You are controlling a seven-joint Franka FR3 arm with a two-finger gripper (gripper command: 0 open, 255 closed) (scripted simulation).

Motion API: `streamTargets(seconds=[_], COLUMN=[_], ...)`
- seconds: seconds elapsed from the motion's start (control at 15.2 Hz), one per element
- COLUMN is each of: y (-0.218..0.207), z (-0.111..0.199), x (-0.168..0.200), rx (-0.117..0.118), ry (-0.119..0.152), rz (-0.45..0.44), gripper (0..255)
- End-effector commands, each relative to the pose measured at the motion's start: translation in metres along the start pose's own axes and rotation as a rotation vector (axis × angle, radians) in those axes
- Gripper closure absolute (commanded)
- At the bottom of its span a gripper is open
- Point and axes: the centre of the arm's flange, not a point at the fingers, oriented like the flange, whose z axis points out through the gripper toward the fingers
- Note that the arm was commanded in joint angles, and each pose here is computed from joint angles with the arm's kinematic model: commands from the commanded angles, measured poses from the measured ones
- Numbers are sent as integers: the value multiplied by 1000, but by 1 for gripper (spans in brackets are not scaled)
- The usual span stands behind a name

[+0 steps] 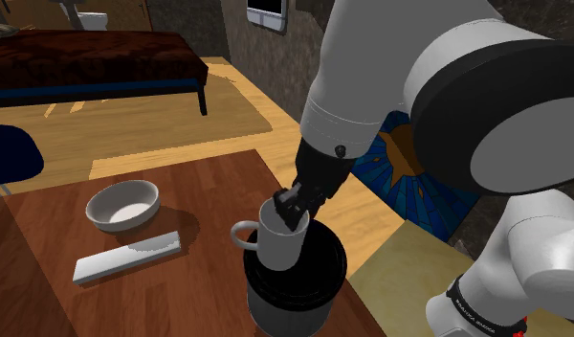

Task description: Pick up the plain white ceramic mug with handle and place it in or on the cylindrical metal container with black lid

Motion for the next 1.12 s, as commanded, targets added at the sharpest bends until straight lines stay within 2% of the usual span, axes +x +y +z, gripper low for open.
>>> streamTargets(seconds=[0.0,0.26,0.53,1.06], y=[0,0,0,0], z=[0,0,-50,-50], x=[0,0,0,0], rx=[0,0,0,0], ry=[0,0,0,0], rz=[0,0,0,0], gripper=[0,0,0,0])
